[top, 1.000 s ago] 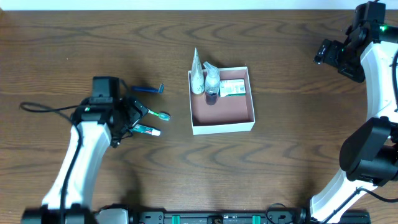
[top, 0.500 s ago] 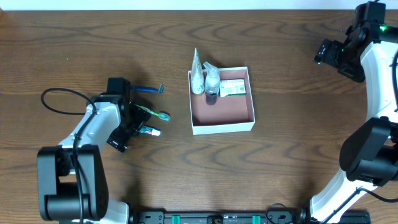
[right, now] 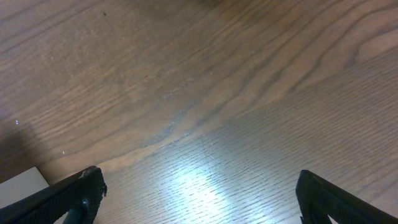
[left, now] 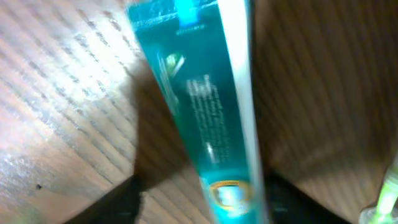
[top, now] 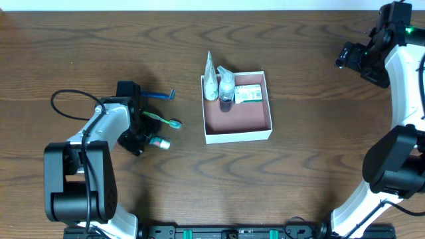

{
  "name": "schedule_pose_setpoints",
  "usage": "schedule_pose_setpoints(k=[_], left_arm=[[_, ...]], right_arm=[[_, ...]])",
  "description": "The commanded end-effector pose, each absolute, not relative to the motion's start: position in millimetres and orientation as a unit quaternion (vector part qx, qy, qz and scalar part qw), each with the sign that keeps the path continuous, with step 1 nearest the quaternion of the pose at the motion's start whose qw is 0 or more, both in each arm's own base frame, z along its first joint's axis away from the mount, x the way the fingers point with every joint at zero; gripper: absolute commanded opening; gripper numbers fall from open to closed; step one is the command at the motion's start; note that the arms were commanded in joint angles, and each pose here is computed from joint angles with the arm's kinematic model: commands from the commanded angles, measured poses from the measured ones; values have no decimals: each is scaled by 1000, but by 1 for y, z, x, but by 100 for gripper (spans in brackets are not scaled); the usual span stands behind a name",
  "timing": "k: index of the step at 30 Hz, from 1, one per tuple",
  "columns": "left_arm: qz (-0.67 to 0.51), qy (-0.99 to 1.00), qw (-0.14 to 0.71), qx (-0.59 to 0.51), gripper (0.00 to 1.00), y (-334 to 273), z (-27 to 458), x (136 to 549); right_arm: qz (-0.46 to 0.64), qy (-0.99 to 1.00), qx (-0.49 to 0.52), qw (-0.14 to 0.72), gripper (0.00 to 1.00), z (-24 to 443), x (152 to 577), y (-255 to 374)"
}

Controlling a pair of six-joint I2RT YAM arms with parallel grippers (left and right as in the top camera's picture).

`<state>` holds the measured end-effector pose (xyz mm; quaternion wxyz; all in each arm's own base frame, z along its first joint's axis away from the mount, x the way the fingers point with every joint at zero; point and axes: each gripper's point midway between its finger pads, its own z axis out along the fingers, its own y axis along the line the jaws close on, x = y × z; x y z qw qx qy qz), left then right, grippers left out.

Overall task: Pack container
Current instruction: 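Lower the left gripper and close it on the toothpaste tube cap end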

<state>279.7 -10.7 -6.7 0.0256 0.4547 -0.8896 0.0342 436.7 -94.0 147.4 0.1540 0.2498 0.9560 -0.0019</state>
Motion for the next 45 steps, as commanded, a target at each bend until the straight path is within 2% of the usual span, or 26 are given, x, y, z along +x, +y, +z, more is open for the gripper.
schedule_pose_setpoints(k=[1,6,11,19,34,45], left_arm=[[43,-893,58,445,51,-18,-22,270],[44,-898,56,434,39,-18,-22,271],[48,-917,52,393,39,-18,-22,273],[52,-939,52,336,29,-18,-19,270],[48,-944,67,321,29,-18,-19,262],[44,-960,55,272,13,-15,-18,267]], right_arm=[[-5,952,252,176,99,165,438,-98],[-5,952,252,176,99,165,438,-98],[-5,952,252,176,99,165,438,-98],[-5,952,252,175,99,165,438,-98],[-5,952,252,176,99,165,438,-98],[-5,952,252,176,99,165,438,-98]])
